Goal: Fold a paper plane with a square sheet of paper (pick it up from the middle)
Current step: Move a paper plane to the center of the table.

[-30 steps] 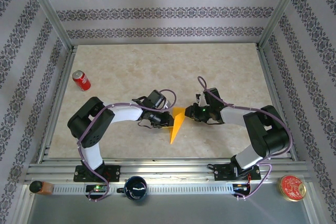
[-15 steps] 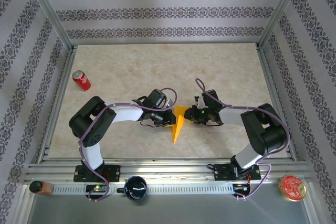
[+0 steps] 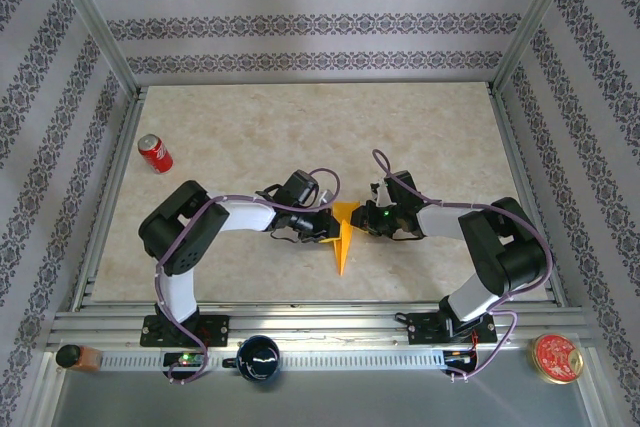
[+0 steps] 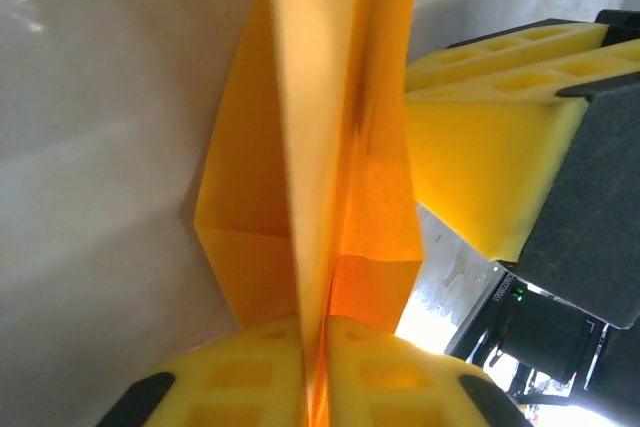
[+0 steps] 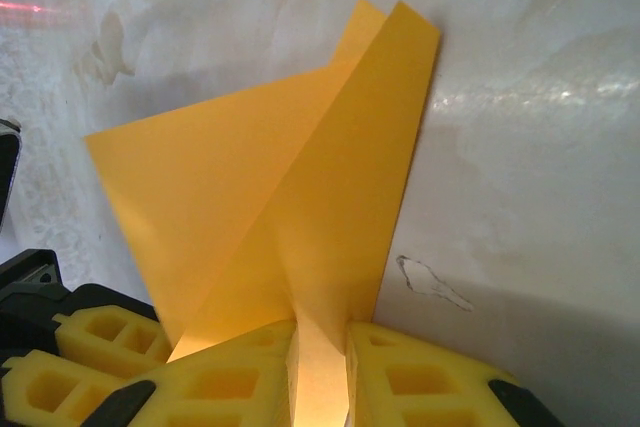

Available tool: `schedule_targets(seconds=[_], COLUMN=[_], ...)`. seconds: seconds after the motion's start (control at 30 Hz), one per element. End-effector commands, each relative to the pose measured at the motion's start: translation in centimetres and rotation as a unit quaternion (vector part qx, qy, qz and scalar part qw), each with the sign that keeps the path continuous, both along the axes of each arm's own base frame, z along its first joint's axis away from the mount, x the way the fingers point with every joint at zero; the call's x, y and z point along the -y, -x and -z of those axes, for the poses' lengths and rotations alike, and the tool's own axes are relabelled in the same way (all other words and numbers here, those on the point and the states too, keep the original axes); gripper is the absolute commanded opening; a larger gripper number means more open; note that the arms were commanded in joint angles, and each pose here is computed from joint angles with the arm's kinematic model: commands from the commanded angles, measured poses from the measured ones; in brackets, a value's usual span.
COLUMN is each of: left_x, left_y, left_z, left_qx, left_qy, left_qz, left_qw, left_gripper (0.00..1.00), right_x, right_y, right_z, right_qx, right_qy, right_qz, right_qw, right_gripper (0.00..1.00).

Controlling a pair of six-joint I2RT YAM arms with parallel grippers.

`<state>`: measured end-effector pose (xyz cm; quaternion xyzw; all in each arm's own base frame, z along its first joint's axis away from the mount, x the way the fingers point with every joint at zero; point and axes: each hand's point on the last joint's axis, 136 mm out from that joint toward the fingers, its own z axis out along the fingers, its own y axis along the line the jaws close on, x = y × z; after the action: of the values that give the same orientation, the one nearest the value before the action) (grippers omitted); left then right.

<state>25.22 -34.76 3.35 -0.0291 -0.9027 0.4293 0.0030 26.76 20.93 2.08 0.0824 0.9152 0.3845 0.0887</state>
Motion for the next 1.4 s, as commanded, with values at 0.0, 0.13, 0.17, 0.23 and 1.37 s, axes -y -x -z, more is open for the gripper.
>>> schedule_targets(seconds=[0.0, 0.13, 0.17, 0.23, 1.37], left_x=[0.8, 0.2, -0.1, -1.1, -5.5], left_y=[0.2, -0.3, -0.5, -1.0, -2.3], left_z=[-0.1, -0.9, -1.1, -1.5, -2.2], left_qx=[0.0, 0.017, 0.024, 0.041, 0.074], left_qy=[0.016, 0.005, -0.004, -0.031, -0.215], left_qz=[0.004, -0.016, -0.024, -0.043, -0.052], left_qw=[1.0, 1.0, 0.999, 0.998, 0.972], left_gripper=[0.05, 0.0, 0.0, 0.0, 0.0], right_x=[-0.4, -0.4, -0.3, -0.2, -6.9], right_y=[0.4, 0.1, 0.1, -0.2, -0.4], right_z=[0.1, -0.8, -1.3, -2.3, -2.8], right_qx=[-0.002, 0.007, 0.013, 0.024, 0.0], right_qy=[-0.005, -0.008, -0.009, -0.013, -0.043], right_qz=[-0.005, -0.002, -0.001, 0.007, -0.071], right_qw=[1.0, 1.0, 1.0, 1.0, 0.997], right_gripper=[0.22, 0.24, 0.25, 0.29, 0.33])
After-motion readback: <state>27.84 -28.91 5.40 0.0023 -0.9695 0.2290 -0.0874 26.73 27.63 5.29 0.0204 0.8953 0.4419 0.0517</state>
